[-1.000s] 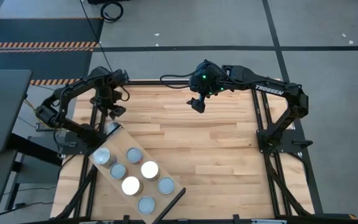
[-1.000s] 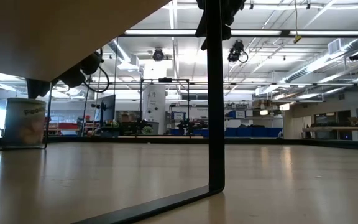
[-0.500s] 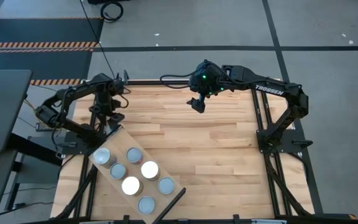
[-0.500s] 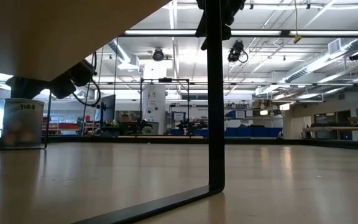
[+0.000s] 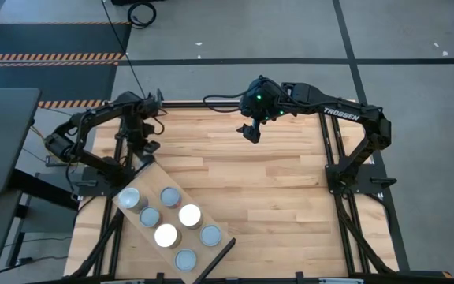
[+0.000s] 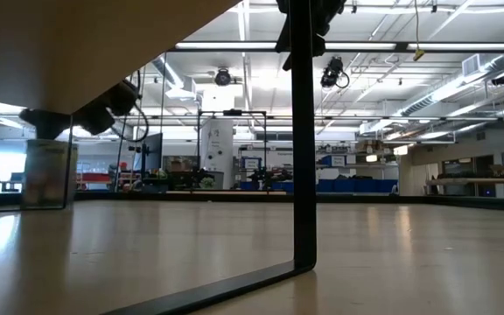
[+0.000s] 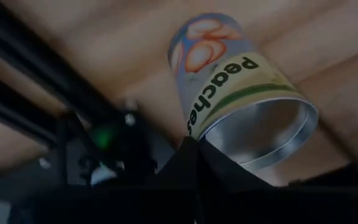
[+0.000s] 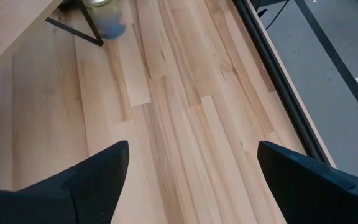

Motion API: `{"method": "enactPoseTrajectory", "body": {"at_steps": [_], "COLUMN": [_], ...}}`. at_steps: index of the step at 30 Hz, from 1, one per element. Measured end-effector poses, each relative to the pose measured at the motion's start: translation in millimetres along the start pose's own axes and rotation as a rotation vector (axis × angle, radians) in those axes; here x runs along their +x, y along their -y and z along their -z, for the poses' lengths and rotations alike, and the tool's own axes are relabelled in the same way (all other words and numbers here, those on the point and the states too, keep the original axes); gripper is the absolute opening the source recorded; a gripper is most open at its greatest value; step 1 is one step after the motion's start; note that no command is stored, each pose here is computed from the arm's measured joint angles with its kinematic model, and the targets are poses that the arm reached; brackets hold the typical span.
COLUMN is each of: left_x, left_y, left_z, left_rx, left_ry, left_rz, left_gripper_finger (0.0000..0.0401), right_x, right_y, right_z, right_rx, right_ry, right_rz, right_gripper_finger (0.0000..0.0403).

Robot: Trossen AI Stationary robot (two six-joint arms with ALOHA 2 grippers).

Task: Pick and place cans onto a shelf
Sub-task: Put the canned peaches on the shelf aligned with the other canned peaches

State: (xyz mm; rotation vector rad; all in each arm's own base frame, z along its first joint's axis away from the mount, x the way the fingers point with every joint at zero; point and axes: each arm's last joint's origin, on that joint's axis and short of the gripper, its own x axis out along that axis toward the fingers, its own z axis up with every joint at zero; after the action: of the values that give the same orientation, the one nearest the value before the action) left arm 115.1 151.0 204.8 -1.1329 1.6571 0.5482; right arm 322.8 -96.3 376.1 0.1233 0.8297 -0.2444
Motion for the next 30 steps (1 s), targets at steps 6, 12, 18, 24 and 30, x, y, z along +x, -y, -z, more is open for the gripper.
{"method": "enactPoseTrajectory", "body": {"at_steps": [6,12,18,24,30], "left_x": [-25.5,-48.4,-51.3,-48.2,-50.1], "left_y": [5.3,11.3,21.2,37.7,54.3], "left_z": [-6.5,-12.9,-21.4,-29.0,-42.5], "left_rx": [0.017,0.017,-0.005,0.007,0.059], "left_ry": [0.106,0.228,0.319,0.357,0.335], "left_rz": [-0.004,0.036,0.084,0.115,0.115], "left_gripper_finger": [0.0002,0.0001,0.0001,0.0,0.0], "right_x": [0.0,0.0,0.0,0.0,0.0], "right_y": [0.0,0.0,0.0,-0.4,-2.1], "right_z": [0.0,0.0,0.0,-0.2,0.2], "right_rx": [0.0,0.0,0.0,-0.001,-0.005], "right_ry": [0.0,0.0,0.0,0.002,-0.002], "right_rz": [0.0,0.0,0.0,-0.001,-0.007], "right_gripper_finger": [0.0363,0.0363,0.0363,0.0363,0.0363]}}
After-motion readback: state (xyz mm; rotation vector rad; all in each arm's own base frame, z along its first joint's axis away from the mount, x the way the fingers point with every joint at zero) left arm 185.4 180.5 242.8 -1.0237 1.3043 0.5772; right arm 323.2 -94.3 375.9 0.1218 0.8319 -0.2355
